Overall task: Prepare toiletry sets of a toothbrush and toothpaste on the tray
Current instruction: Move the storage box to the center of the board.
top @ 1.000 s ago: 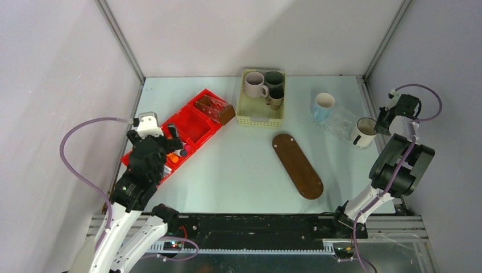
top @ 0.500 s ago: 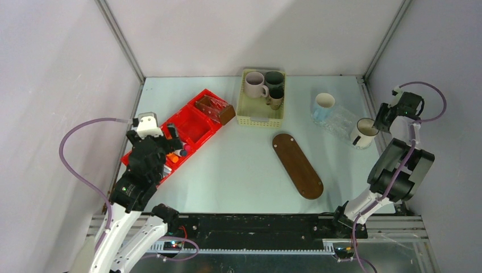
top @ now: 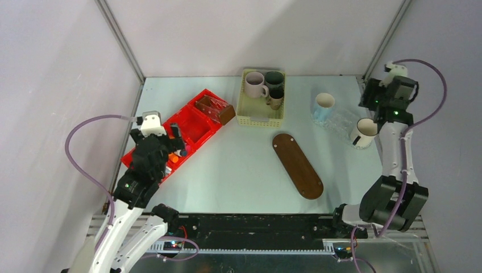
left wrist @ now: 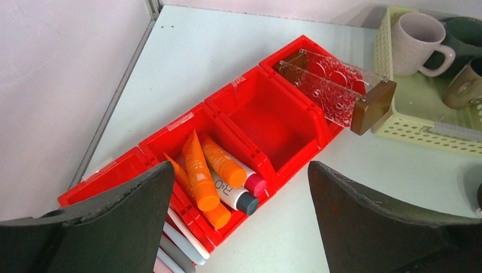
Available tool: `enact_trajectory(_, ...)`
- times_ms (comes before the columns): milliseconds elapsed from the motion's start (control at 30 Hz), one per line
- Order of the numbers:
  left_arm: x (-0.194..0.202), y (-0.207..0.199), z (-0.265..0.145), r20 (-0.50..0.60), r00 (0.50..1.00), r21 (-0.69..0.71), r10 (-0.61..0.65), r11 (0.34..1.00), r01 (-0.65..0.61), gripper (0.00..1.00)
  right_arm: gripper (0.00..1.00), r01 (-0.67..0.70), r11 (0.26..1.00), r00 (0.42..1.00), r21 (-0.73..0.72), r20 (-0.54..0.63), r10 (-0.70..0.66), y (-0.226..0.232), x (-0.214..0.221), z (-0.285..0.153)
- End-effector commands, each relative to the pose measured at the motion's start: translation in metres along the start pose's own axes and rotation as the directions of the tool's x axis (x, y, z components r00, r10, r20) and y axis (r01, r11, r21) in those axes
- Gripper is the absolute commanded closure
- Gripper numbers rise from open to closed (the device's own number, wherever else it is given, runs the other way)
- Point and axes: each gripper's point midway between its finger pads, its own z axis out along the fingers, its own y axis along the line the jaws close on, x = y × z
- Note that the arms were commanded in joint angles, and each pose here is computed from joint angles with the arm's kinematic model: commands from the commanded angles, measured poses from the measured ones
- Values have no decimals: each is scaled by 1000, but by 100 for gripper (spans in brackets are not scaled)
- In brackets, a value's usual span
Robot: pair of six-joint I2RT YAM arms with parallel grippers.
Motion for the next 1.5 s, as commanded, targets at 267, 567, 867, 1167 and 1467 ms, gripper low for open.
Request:
enact_trajectory(267, 7, -3, 12, -20, 1000, -9, 23, 1000, -23, 4, 29, 309, 762, 949, -569, 130, -288, 250, 27, -26)
enact_trajectory(567, 12, 0, 17, -36, 998, -35, 43, 998, -44, 4, 28, 371, 522, 867, -768, 86, -490, 357, 125, -11)
enact_trajectory(867, 13, 3, 19, -42, 998, -51, 46, 998, -48, 4, 29, 371, 389, 791, -843, 67, -608, 409, 181, -4)
enact_trajectory(1167, 17, 2, 21, -55, 997, -48, 52, 997, -54, 4, 39, 346, 257, 726, -902, 84, -682, 443, 223, -52)
enact_trajectory(1467, 17, 1, 22, -59, 997, -45, 55, 997, -58, 4, 41, 303, 153, 706, -941, 114, -699, 466, 244, -115)
